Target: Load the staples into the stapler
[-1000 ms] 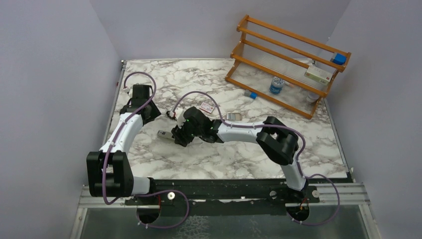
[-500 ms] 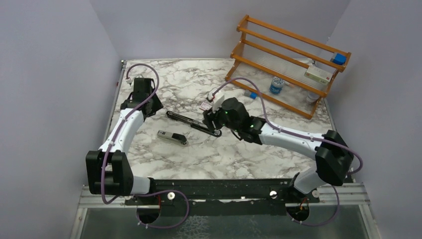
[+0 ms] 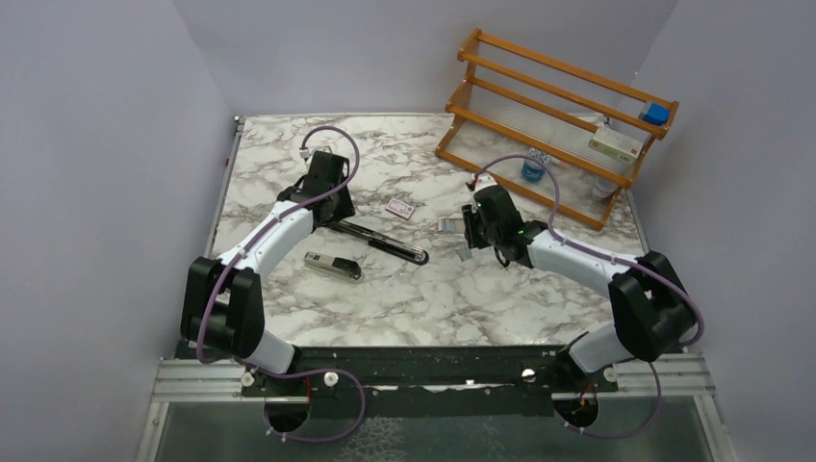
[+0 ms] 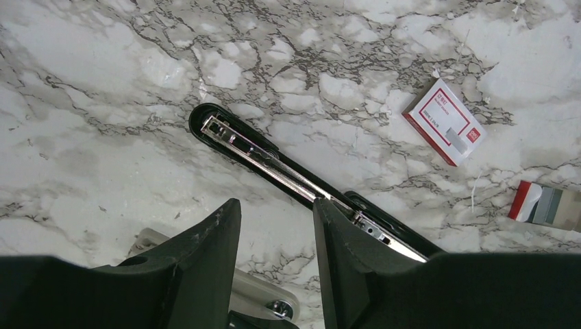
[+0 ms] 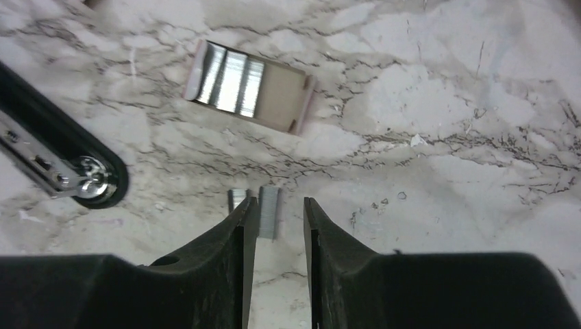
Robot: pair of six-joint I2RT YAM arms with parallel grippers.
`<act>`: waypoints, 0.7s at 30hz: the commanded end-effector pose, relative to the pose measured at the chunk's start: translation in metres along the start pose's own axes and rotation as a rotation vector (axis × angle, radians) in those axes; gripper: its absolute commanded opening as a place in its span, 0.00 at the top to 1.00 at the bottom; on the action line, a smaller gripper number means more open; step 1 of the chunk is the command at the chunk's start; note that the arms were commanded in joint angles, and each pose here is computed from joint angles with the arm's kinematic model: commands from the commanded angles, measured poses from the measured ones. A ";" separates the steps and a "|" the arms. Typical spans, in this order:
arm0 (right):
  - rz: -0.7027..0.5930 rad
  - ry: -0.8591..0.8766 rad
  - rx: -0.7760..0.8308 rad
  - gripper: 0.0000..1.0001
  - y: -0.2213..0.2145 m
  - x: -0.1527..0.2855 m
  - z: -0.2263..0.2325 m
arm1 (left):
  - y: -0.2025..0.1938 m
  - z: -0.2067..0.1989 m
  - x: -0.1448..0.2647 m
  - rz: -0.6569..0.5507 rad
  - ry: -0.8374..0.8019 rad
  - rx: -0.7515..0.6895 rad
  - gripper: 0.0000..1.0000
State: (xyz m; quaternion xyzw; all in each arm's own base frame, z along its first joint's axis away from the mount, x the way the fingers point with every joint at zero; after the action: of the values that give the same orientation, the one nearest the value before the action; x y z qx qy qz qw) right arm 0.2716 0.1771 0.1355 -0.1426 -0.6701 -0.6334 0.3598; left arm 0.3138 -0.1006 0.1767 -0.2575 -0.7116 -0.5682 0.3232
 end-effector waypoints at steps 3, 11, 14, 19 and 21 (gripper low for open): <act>0.148 0.009 -0.043 0.71 -0.025 -0.022 -0.011 | 0.016 -0.005 0.001 -0.055 -0.014 -0.026 0.54; 0.167 0.029 -0.076 0.71 -0.032 -0.025 -0.012 | 0.010 -0.005 -0.001 -0.035 -0.025 -0.028 0.54; 0.173 0.039 -0.078 0.72 -0.034 -0.025 -0.012 | 0.011 -0.006 -0.001 -0.035 -0.032 -0.028 0.54; 0.193 0.040 -0.083 0.74 -0.039 -0.025 -0.012 | 0.010 -0.007 -0.002 -0.030 -0.044 -0.028 0.55; 0.196 0.034 -0.087 0.75 -0.038 -0.025 -0.012 | 0.010 -0.007 -0.002 -0.030 -0.045 -0.028 0.55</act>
State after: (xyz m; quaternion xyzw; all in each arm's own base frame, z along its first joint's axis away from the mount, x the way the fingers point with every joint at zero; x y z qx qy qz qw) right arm 0.2714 0.1671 0.0938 -0.2035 -0.6296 -0.6243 0.4151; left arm 0.3153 -0.1009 0.1746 -0.2646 -0.7049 -0.5761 0.3180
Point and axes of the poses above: each gripper's point midway between its finger pads, its own x axis back along the fingers, its own z axis along the line the jaws close on, y = z × x, the point moved 8 cm from there along x, back along the fingers, and after that the axes turned 3 degrees about -x, right-handed, at the moved point
